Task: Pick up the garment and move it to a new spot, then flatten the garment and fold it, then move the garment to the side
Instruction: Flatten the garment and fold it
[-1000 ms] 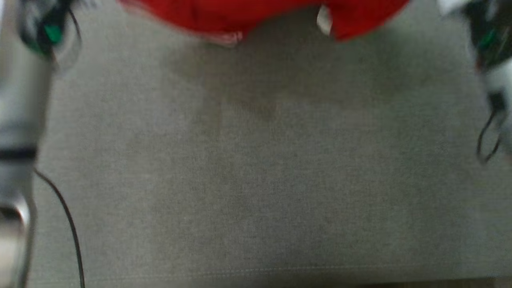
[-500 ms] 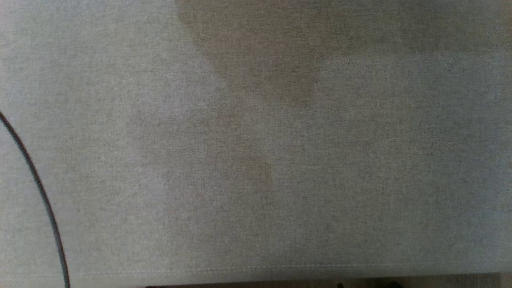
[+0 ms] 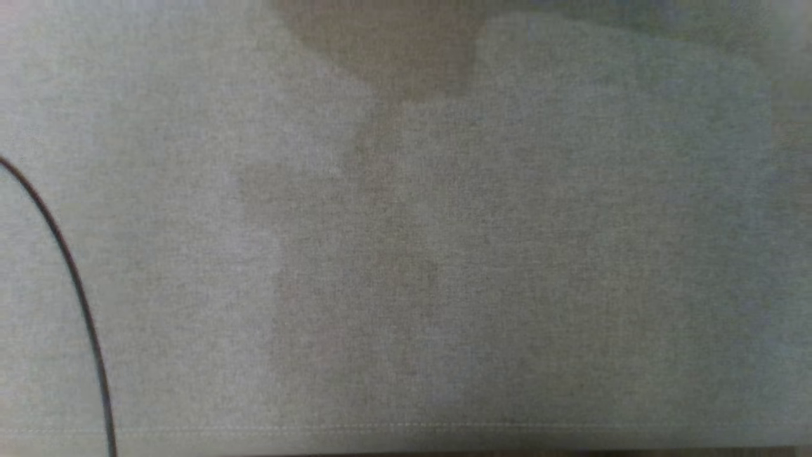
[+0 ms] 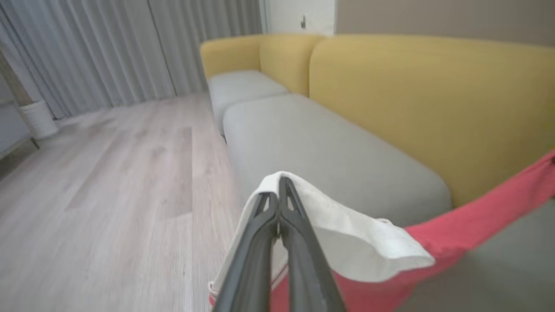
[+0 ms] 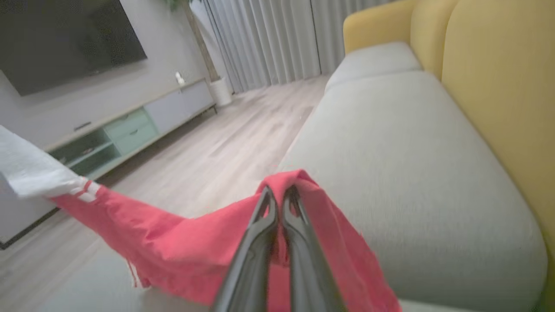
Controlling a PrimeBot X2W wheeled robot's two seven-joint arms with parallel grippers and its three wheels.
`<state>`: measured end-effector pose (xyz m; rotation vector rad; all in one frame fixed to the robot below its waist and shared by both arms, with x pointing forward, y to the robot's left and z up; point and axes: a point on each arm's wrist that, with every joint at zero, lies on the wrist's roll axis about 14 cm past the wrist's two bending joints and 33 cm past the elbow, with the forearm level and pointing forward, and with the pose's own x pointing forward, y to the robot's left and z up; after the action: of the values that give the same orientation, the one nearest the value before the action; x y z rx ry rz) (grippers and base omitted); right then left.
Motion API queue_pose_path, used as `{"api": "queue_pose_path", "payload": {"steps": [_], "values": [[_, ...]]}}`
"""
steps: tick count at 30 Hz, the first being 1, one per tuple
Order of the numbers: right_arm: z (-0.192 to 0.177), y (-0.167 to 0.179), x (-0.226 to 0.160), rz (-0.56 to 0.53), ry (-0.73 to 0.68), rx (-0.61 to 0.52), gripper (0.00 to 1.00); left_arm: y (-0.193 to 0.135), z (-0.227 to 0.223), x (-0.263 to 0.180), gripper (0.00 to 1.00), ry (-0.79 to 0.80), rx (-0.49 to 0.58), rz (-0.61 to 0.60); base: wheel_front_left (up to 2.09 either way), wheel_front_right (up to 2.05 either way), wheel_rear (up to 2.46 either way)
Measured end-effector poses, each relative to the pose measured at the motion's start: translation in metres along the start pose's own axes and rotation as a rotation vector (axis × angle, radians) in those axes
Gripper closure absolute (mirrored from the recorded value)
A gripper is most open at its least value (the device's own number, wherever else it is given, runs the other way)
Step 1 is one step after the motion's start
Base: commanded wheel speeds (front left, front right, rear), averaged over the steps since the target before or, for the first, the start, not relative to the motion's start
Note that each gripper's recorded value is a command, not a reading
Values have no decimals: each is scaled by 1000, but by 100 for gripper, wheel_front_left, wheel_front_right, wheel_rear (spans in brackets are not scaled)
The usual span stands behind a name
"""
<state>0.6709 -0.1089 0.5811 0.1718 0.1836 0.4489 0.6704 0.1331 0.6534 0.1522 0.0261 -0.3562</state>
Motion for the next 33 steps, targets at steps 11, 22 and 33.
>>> {"api": "queue_pose_path", "payload": {"steps": [11,22,33], "values": [[-104,10,-109,10,444,92,100,-39,-104,-122,100,609,-63,-201,0,0,0],[-170,20,-237,-8,821,115,100,-101,-164,-281,100,1093,-180,-463,0,0,0],[-218,17,-333,-18,1163,134,100,-136,-171,-362,100,1331,-231,-588,0,0,0]]}}
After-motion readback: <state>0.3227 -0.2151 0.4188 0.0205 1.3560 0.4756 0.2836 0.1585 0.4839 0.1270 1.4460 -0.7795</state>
